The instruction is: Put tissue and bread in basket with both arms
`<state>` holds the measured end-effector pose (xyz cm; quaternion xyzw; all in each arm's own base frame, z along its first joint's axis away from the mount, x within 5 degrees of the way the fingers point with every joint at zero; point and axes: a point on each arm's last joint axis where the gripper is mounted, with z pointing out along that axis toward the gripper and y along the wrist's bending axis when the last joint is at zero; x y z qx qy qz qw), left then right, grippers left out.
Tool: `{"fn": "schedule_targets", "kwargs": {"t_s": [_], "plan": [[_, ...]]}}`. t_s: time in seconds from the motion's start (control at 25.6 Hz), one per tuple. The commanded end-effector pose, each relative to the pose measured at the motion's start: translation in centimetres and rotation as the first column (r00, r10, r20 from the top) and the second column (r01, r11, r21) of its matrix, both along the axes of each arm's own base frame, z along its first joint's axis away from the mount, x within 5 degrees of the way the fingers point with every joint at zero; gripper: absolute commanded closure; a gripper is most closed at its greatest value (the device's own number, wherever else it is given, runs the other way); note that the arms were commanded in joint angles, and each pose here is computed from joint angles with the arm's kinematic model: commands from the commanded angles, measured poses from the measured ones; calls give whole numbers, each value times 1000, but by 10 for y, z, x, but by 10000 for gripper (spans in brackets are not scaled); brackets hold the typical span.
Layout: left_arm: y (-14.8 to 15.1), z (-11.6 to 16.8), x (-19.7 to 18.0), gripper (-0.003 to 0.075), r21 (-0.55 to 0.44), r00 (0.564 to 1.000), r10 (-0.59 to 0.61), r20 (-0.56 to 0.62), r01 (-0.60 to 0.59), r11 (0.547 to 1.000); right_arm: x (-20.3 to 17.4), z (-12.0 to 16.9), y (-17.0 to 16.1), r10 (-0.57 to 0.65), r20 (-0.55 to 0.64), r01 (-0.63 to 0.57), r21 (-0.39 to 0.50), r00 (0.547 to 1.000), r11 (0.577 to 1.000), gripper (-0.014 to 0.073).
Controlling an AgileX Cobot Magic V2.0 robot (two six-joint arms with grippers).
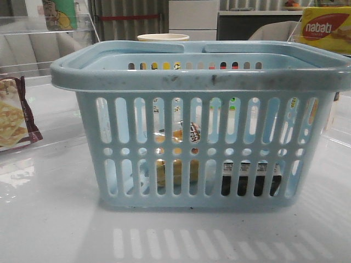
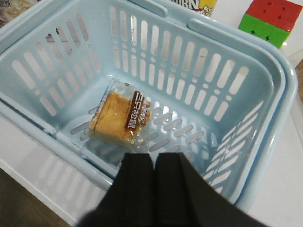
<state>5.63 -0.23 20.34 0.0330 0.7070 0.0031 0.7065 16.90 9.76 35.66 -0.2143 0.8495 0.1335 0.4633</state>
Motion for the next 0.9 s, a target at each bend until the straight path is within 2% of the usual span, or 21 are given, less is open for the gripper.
{"fn": "schedule_targets", "kwargs": {"t_s": [0.0,0.2,0.86], "plan": [[-1,10,-2,622,9,993,-22,119,21,1000,1,17,0,-2,98,-2,41,995,999,540],[-1,10,-2,622,-44,992,-23,124,29,999,1,17,0,-2,98,-2,41,995,999,540],[-1,10,-2,622,-46,992,-23,124,29,999,1,17,0,-2,98,-2,41,995,999,540]]}}
